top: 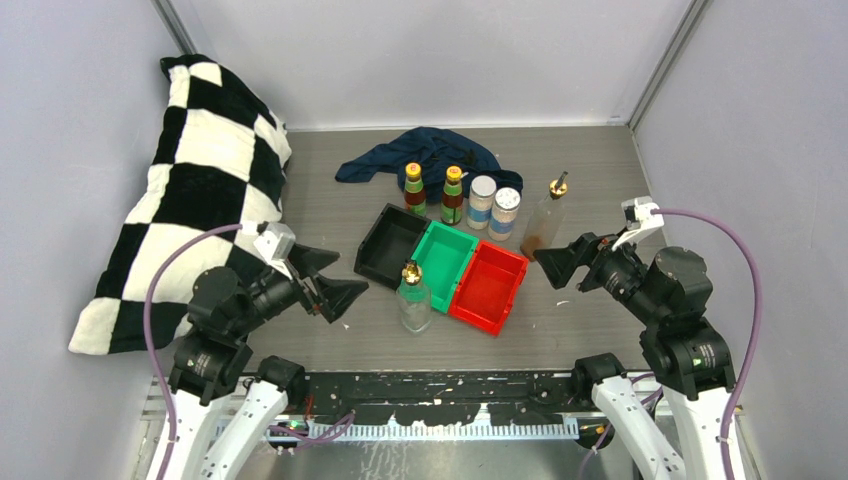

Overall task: Organize the condiment bottles
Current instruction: Pick up the bottle from the center of the board.

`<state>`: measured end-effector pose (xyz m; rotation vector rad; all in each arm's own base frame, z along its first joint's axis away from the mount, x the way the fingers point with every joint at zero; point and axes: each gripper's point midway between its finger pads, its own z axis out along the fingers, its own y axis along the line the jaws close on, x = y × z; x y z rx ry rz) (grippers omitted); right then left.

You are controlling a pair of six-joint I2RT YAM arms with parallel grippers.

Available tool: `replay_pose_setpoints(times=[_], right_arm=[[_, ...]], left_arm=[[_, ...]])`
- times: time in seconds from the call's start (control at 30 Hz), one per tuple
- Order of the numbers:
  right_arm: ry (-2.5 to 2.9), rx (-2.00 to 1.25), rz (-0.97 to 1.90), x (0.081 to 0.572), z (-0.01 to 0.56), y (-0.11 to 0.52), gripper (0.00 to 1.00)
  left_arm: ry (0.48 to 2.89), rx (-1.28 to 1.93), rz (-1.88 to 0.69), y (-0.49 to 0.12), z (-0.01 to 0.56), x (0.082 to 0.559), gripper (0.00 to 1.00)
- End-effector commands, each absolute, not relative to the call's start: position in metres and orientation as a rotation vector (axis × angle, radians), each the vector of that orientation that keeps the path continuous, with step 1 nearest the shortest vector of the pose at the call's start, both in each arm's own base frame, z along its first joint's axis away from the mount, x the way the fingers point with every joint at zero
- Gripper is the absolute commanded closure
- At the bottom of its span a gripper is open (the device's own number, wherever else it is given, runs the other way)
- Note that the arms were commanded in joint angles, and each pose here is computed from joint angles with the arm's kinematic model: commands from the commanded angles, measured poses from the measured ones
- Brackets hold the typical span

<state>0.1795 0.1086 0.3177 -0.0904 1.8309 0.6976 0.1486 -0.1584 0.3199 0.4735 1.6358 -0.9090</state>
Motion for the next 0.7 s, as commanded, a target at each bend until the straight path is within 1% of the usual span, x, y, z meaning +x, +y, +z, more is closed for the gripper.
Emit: replay_pose_setpoints(times=[0.0, 0.13, 0.23, 0.43, 0.53, 0.67], right_arm=[[1.850, -0.265, 0.853, 0.162, 0.323, 0.135, 0.11], [1.870, -0.372, 0.948, 0.143, 0.320, 0.148, 0.11], [1.859, -0.375, 1.005, 0.146, 0.325, 0.155, 0.11], [1.785, -0.340, 0.947, 0.196, 0.360, 0.159, 0.11], [1.769, -0.368, 0.874, 0.230, 0.383, 0.163, 0.11], [1.696, -0.485, 0.752, 0.270, 0.418, 0.187, 0.11]], left_arm=[[1.535, 0.302, -0.696, -0.128, 0.367, 0.181, 0.03], [1.508, 0.124, -0.522, -0.100, 0.392, 0.217, 0.06], [1.528, 0.039, -0.416, -0.087, 0.397, 0.246, 0.07], [1.611, -0.032, -0.318, -0.085, 0.380, 0.295, 0.07], [1.616, -0.044, -0.271, -0.082, 0.374, 0.307, 0.06], [1.616, -0.037, -0.233, -0.081, 0.373, 0.318, 0.06]])
